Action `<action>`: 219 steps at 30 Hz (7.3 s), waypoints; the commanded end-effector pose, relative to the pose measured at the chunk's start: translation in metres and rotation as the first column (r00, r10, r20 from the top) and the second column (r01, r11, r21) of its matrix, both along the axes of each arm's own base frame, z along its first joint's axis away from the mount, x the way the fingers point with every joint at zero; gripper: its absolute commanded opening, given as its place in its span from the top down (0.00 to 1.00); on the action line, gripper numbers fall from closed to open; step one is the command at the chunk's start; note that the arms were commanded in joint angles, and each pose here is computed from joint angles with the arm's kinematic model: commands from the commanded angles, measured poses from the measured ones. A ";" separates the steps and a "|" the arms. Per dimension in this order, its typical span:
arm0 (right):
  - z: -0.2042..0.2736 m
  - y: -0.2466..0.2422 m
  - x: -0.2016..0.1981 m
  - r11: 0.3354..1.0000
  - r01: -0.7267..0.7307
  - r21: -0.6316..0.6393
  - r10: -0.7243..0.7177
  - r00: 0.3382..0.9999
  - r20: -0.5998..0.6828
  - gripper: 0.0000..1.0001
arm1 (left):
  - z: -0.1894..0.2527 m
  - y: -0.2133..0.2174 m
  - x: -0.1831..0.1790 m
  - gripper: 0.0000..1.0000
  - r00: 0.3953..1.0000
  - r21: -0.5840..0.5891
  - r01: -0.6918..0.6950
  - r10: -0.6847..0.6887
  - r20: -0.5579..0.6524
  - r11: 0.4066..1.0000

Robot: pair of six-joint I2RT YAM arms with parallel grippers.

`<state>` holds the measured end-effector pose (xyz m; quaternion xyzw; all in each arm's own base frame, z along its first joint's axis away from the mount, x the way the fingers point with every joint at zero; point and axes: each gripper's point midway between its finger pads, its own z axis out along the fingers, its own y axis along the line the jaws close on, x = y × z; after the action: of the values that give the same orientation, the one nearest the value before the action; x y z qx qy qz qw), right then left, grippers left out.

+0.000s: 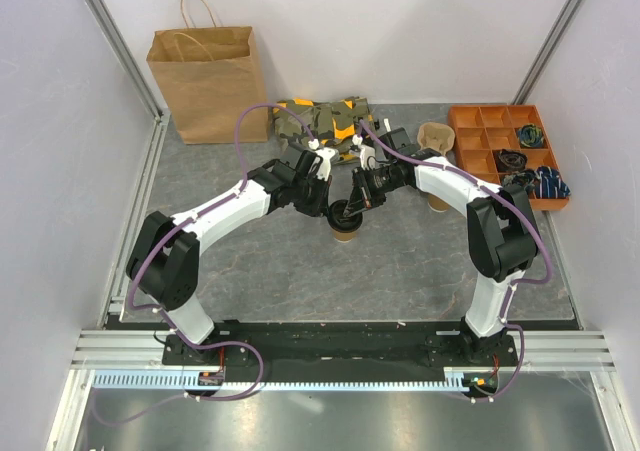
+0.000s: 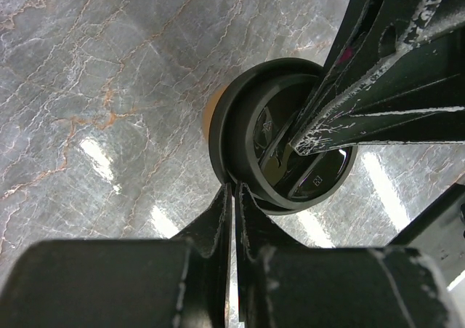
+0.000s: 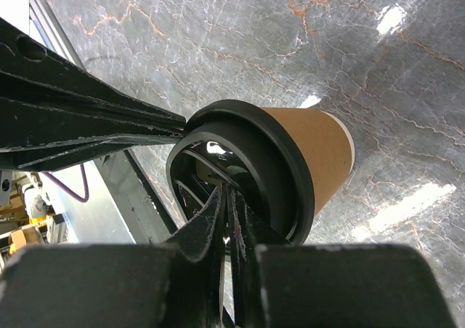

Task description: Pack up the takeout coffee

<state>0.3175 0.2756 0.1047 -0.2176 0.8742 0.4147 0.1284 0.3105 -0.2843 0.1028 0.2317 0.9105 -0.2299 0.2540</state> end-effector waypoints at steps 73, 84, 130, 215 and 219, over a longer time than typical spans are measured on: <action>0.055 0.005 -0.006 0.994 -0.030 -0.105 0.059 0.958 0.281 1.00 | 0.036 -0.019 -0.010 0.98 0.877 -0.679 -0.179 -0.197 -0.438 0.712; 0.028 -0.003 -0.004 0.988 0.026 -0.154 0.014 0.968 0.251 1.00 | 0.104 0.001 -0.003 0.85 0.990 -0.546 -0.007 -0.072 -0.123 0.838; 0.001 0.006 -0.009 0.992 0.032 -0.121 -0.019 0.994 0.107 1.00 | 0.004 0.005 -0.014 0.85 0.995 0.070 0.090 -0.092 0.024 0.993; 0.038 -0.046 0.039 0.975 0.220 0.036 -0.222 0.973 0.069 0.55 | 0.053 0.053 0.005 0.67 0.990 -0.338 -0.138 0.131 -0.045 0.931; 0.033 -0.035 0.044 0.981 0.194 0.024 -0.195 0.978 0.078 0.55 | 0.056 0.047 0.011 0.67 0.995 -0.195 -0.095 0.100 0.012 0.976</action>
<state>0.3506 0.2239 0.1289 -0.1280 0.8927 0.3882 0.1899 0.3286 -0.2473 0.1750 0.1011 0.8538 -0.4050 0.3112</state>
